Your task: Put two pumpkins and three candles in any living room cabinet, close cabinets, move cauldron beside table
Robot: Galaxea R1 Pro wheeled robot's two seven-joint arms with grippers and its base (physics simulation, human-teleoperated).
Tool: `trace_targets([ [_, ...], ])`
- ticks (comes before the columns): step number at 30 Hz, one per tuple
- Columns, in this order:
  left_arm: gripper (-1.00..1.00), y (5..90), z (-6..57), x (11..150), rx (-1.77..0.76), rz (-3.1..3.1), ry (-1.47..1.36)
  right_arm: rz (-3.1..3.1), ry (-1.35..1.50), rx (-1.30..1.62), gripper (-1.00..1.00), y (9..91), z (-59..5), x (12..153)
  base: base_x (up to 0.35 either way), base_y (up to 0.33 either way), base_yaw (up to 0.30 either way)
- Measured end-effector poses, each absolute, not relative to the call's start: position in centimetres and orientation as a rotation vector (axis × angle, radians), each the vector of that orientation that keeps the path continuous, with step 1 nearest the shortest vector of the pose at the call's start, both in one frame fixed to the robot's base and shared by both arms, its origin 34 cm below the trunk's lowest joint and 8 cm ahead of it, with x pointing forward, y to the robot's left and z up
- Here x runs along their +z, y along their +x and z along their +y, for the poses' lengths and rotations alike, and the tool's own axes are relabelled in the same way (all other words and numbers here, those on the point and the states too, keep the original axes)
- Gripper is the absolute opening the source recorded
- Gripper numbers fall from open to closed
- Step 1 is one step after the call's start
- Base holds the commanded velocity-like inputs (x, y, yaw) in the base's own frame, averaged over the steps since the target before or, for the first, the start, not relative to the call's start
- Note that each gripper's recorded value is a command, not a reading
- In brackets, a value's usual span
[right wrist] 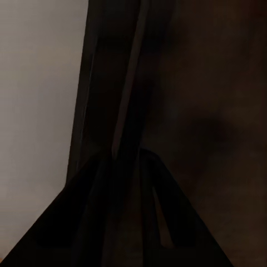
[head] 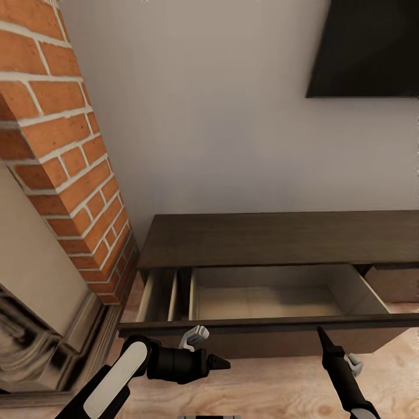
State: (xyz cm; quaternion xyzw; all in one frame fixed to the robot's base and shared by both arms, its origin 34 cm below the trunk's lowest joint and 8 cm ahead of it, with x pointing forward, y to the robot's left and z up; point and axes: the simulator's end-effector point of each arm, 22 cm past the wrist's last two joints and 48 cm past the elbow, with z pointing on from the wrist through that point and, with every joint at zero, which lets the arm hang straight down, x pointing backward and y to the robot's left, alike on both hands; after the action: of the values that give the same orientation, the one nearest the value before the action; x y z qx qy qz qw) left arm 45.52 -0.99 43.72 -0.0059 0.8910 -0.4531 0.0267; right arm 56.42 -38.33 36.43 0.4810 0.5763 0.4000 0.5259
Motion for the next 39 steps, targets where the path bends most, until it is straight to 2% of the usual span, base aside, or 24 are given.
trace_targets([
  [9,1.0,45.5,-0.99,43.72,-1.4,2.753,-0.018,1.374,1.153,0.955,-1.0,56.39,-38.43,36.45,-0.186,0.0,0.0],
  [39,1.0,45.5,-1.01,43.74,-1.401,2.752,-0.018,1.375,1.153,0.956,-1.0,56.38,-38.42,36.46,-0.022,0.0,0.0],
])
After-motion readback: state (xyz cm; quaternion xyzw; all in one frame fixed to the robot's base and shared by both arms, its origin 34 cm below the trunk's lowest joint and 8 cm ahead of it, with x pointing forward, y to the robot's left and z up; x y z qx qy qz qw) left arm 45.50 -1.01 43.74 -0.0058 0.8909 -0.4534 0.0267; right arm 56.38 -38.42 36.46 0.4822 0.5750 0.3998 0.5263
